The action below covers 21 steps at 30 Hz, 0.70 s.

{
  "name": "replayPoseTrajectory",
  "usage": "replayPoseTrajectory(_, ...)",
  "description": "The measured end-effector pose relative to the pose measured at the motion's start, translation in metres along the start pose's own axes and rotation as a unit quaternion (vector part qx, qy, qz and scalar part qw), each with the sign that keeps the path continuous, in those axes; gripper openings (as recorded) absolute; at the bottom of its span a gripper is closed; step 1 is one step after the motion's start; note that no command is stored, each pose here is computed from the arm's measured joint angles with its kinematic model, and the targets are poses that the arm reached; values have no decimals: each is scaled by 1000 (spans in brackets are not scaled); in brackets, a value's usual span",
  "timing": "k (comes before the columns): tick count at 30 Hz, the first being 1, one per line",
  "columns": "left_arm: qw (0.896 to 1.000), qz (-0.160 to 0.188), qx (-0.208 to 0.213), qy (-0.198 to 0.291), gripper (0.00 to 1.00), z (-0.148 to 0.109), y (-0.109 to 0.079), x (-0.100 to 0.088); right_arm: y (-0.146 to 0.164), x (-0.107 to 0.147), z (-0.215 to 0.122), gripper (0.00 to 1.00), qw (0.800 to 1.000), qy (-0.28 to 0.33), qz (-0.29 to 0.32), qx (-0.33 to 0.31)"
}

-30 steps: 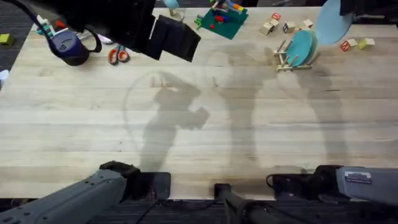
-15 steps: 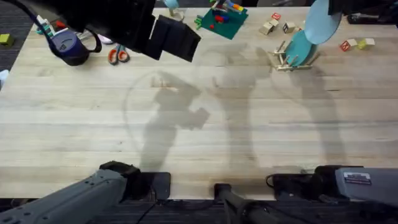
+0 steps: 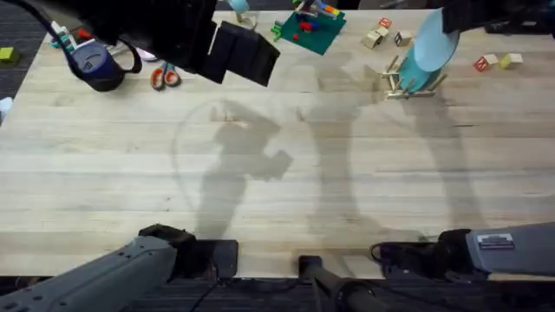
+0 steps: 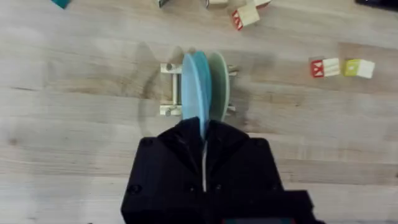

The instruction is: Pick up the plates from the table one by one and place each into a slot on the dish rack.

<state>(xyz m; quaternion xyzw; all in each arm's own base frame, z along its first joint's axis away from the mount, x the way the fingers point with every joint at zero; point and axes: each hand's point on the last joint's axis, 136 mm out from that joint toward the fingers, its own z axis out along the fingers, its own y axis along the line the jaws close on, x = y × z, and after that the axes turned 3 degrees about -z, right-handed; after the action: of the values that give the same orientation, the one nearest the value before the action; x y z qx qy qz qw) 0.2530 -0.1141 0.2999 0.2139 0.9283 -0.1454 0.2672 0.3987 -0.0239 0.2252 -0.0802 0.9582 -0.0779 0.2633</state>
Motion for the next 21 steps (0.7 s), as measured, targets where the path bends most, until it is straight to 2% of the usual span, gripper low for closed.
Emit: replayPoseTrajectory(21,1000,-1,0,1,993,0,0,1,10,16,59,28,997,71,-6,-16)
